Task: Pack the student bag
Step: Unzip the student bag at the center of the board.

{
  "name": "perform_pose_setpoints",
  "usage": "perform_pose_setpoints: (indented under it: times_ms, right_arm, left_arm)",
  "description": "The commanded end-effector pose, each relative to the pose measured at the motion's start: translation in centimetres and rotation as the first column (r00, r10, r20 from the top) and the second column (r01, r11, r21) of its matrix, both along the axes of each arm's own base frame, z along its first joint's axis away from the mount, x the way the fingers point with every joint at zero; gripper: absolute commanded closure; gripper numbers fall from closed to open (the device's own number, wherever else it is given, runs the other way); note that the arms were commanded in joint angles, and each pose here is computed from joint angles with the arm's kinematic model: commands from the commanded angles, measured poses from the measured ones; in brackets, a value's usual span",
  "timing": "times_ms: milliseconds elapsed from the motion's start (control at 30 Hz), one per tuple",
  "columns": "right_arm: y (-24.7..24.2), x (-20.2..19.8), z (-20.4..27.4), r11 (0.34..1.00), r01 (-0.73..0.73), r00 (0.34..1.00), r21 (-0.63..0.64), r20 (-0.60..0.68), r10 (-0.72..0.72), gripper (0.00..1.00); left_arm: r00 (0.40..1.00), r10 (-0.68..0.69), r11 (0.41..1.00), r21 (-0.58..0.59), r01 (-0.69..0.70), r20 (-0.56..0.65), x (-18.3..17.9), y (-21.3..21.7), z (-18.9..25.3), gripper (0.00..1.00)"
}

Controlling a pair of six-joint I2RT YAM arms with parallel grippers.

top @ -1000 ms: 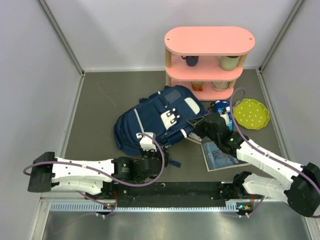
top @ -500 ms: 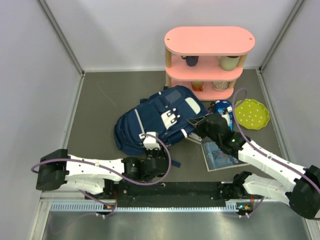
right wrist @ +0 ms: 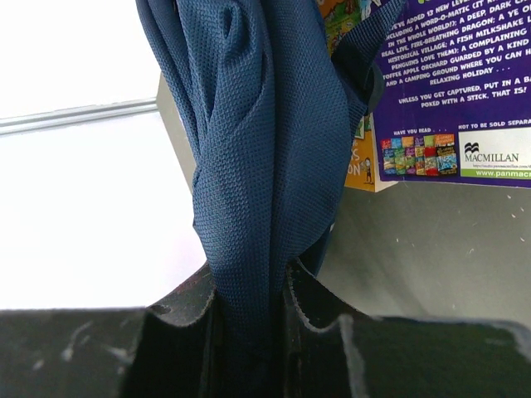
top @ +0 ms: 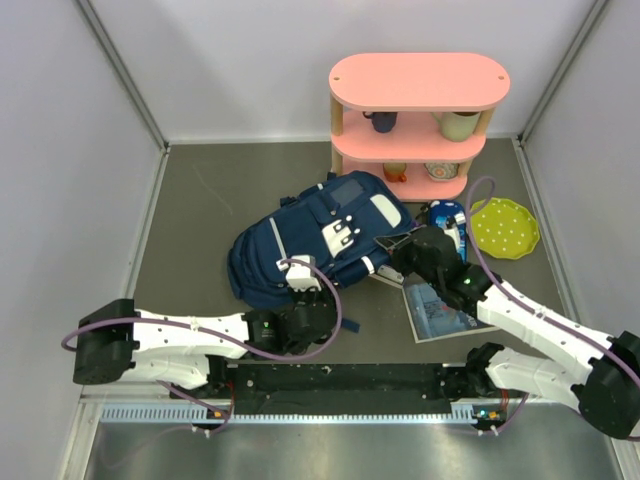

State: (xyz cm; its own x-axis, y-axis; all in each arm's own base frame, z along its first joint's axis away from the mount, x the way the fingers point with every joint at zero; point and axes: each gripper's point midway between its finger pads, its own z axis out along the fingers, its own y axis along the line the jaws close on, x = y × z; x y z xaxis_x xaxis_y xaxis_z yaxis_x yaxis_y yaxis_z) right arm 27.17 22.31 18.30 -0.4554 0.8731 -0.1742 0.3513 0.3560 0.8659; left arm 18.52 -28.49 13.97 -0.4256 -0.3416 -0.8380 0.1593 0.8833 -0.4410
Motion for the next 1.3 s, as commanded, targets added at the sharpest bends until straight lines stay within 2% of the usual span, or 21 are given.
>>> perform_pose_setpoints:
  times_ms: [0,33,133,300,533,600,667,733,800,933,1067,1100,1267]
  right_arm:
    - [-1.0,2.0,7.3,0.981,0.103,0.976,0.167,0.173,-0.132,1.00]
    - [-1.0,2.0,7.2,0.981,0.105,0.976,0.164,0.174,-0.133,1.00]
    - [-1.2,2.1,7.1,0.983,0.109,0.974,0.146,0.182,-0.135,1.00]
    - [-1.6,2.2,6.8,0.991,0.104,0.970,0.080,0.212,-0.119,1.00]
    - [-1.8,2.7,4.6,0.987,-0.019,0.969,-0.161,0.238,0.058,1.00]
    - [-1.7,3.0,4.2,0.978,-0.084,0.964,-0.191,0.231,0.128,1.00]
    - [-1.0,2.7,3.0,0.952,-0.180,0.949,-0.246,0.210,0.234,1.00]
    - [-0.4,2.2,1.9,0.924,-0.245,0.931,-0.295,0.193,0.309,1.00]
    - [0.9,1.5,1.7,0.895,-0.332,0.895,-0.297,0.201,0.398,1.00]
    - [1.9,0.7,0.9,0.814,-0.444,0.831,-0.374,0.169,0.531,1.00]
    - [2.1,1.4,1.6,0.772,-0.459,0.808,-0.440,0.154,0.568,1.00]
    - [2.5,1.3,1.6,0.745,-0.485,0.783,-0.459,0.150,0.603,1.00]
    - [4.2,3.4,1.1,0.695,-0.505,0.773,-0.511,0.090,0.628,1.00]
  left_arm:
    - [1.000,0.026,0.998,-0.053,-0.026,0.014,0.6,-0.3,1.1,0.95]
    - [0.999,0.033,0.998,-0.059,-0.033,0.007,0.6,-0.2,1.0,1.00]
    - [0.999,0.035,0.999,-0.039,-0.035,-0.002,0.4,0.3,0.6,1.00]
    - [0.998,0.032,0.997,0.065,-0.029,-0.047,-0.4,2.5,-1.2,1.00]
    - [0.985,-0.034,0.984,0.167,0.062,-0.170,-3.2,6.8,-3.6,1.00]
    - [0.973,-0.096,0.981,0.147,0.128,-0.210,-4.4,7.0,-3.7,1.00]
    - [0.953,-0.188,0.965,0.135,0.224,-0.237,-5.6,6.6,-3.9,1.00]
    - [0.937,-0.278,0.949,0.090,0.302,-0.212,-6.3,5.6,-2.7,1.00]
    - [0.903,-0.373,0.919,0.048,0.391,-0.215,-7.6,4.4,-1.9,1.00]
    - [0.842,-0.494,0.855,0.056,0.516,-0.215,-9.9,2.6,-0.8,1.00]
    - [0.809,-0.544,0.817,0.080,0.571,-0.222,-11.9,1.1,0.1,1.00]
    - [0.800,-0.557,0.806,0.087,0.585,-0.221,-12.5,0.8,0.2,1.00]
    - [0.814,-0.539,0.817,0.100,0.567,-0.217,-12.5,-0.2,0.5,1.00]
